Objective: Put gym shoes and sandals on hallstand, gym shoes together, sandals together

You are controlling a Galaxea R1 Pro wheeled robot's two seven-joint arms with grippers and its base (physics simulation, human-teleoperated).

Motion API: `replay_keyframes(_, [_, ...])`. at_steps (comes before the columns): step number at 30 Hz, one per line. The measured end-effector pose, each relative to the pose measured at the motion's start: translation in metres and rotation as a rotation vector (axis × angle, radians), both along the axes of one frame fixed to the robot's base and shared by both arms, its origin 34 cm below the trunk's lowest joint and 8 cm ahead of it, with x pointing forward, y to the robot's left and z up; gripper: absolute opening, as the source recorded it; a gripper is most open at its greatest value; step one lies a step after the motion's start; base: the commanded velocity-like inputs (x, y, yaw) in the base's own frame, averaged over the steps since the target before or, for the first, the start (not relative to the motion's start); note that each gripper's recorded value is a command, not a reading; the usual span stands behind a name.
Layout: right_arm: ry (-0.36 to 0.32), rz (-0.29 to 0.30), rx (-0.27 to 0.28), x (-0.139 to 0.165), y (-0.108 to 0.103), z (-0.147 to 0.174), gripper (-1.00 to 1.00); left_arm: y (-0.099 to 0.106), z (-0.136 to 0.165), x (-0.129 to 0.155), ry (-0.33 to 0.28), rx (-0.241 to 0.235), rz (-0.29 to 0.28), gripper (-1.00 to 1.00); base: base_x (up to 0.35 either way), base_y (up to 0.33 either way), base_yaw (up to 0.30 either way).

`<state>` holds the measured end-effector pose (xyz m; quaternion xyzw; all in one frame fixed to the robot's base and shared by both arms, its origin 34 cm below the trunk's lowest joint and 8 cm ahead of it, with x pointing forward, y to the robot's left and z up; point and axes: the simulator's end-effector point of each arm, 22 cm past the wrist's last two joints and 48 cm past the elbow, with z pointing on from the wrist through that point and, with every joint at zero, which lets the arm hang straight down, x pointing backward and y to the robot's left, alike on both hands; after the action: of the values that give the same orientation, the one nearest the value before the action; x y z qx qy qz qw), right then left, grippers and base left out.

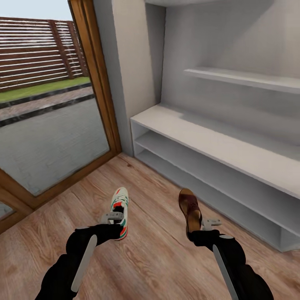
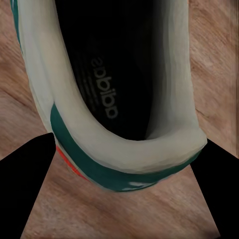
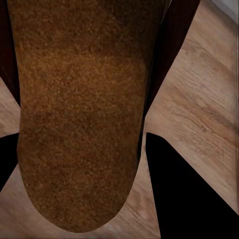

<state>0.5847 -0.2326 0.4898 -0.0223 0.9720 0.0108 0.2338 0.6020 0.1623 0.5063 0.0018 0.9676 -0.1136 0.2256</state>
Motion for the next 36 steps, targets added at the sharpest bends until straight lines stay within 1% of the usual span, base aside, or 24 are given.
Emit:
replay_keyframes(6, [-0.006,0.000,0.000,0.001,0.000,0.003,-1.00,0.000,0.003,0.001,-0.006,0.001,0.000,-1.00,-0.002,0.002,-0.261])
replay_keyframes(14, [-0.014,0.000,-0.001,0.003,0.000,0.006,-1.00,0.000,0.007,0.002,-0.013,0.000,0.000,-1.00,-0.124,0.103,-0.257])
replay_keyframes(36, [-0.036,-0.001,0.000,0.006,0.000,0.017,-1.00,0.000,0.018,0.005,-0.036,0.001,-0.001,-1.00,-0.002,0.002,-0.257])
